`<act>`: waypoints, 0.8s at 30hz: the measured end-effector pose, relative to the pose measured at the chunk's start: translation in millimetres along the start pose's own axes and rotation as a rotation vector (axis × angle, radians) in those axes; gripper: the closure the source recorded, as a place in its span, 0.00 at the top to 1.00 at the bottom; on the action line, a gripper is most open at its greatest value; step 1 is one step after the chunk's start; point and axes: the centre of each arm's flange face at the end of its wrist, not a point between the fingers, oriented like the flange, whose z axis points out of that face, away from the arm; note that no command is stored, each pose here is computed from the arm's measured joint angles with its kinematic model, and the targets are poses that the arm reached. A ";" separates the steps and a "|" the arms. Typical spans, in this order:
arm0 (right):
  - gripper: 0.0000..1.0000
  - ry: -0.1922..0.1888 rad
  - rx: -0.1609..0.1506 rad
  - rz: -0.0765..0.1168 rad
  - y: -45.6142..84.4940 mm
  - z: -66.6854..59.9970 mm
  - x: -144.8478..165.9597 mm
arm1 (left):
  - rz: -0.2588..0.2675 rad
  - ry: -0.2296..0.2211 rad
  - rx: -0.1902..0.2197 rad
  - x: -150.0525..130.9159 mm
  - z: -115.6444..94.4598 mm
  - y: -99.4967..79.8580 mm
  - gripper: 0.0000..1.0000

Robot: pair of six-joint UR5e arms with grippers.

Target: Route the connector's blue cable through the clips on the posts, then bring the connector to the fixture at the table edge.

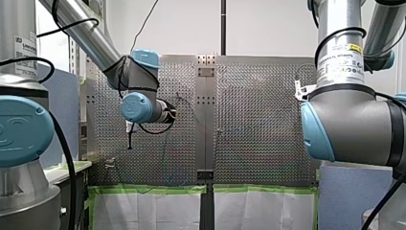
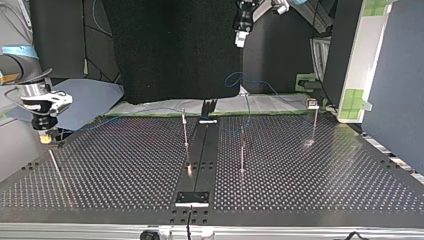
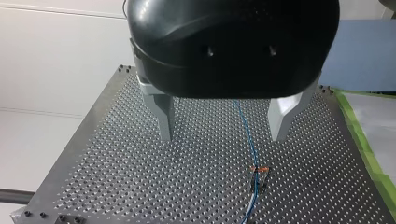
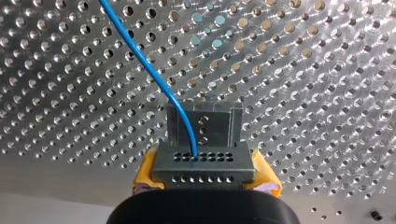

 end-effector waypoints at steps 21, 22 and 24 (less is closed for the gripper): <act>0.00 0.023 0.014 -0.065 -6.6 13.6 -8.4 | 0.000 0.001 -0.004 -0.6 1.6 0.7 1.00; 0.00 0.024 0.013 -0.065 -6.5 14.0 -8.3 | 0.001 0.001 -0.004 -0.6 1.6 0.7 1.00; 0.00 0.027 0.014 -0.063 -6.4 14.7 -8.0 | 0.001 0.001 -0.004 -0.6 1.8 0.9 1.00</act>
